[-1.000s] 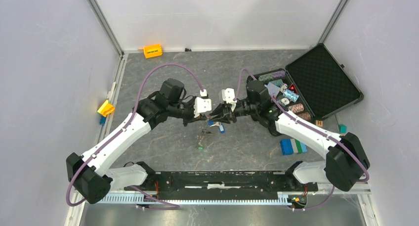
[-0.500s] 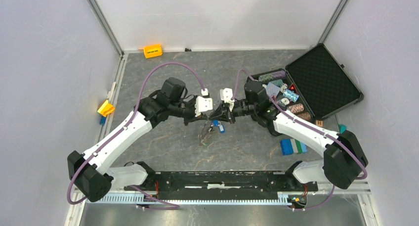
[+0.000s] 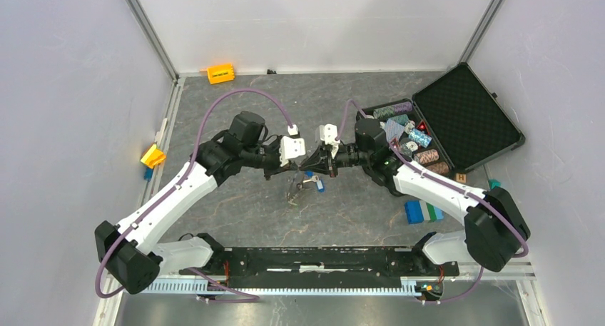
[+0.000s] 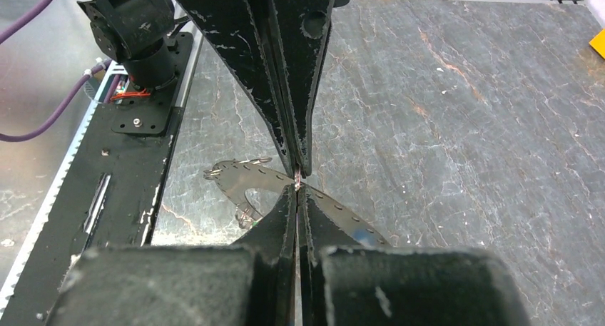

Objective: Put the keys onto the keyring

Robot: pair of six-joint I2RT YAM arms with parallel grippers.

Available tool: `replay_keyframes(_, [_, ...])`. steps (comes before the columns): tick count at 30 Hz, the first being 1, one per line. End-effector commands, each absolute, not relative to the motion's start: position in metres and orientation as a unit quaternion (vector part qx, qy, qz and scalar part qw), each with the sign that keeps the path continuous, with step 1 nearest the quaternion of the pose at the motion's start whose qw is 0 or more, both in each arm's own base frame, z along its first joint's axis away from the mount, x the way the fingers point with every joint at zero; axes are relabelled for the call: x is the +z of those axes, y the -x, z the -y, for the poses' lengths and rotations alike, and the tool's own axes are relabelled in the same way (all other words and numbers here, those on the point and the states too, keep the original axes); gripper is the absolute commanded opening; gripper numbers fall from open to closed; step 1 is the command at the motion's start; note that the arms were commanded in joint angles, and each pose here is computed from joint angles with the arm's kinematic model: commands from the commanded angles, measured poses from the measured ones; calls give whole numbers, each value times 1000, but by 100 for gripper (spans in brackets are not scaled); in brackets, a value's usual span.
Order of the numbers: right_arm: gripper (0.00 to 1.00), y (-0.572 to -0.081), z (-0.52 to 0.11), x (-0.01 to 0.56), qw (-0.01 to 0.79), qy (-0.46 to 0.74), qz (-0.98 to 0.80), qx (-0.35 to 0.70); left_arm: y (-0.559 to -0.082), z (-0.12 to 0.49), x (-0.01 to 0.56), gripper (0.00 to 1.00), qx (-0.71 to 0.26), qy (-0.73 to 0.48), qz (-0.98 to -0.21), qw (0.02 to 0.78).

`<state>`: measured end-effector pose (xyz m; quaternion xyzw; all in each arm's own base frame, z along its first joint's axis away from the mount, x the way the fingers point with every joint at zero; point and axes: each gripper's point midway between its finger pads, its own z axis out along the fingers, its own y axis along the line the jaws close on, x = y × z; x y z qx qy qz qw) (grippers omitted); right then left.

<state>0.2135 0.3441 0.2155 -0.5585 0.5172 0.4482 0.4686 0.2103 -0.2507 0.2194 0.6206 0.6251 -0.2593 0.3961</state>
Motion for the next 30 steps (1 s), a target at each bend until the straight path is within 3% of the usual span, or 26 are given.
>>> replay_keyframes(1, [0,-217,-349,213,474,544,-522,454,-220,263,264,2,-263,-604,-590,466])
replay_keyframes(16, [0,-213,-351,183,458,539,-535,463,-191,267,274,2,-291,-663,-520,454])
replay_keyframes(23, [0,-205,-352,192,457,548,-510,480,-197,263,272,2,-272,-663,-528,456])
replay_keyframes(26, [0,-205,-352,198,462,546,-507,481,-200,257,266,17,-252,-664,-534,458])
replay_keyframes(30, [0,-207,-350,206,468,544,-505,480,-209,245,260,51,-212,-660,-552,464])
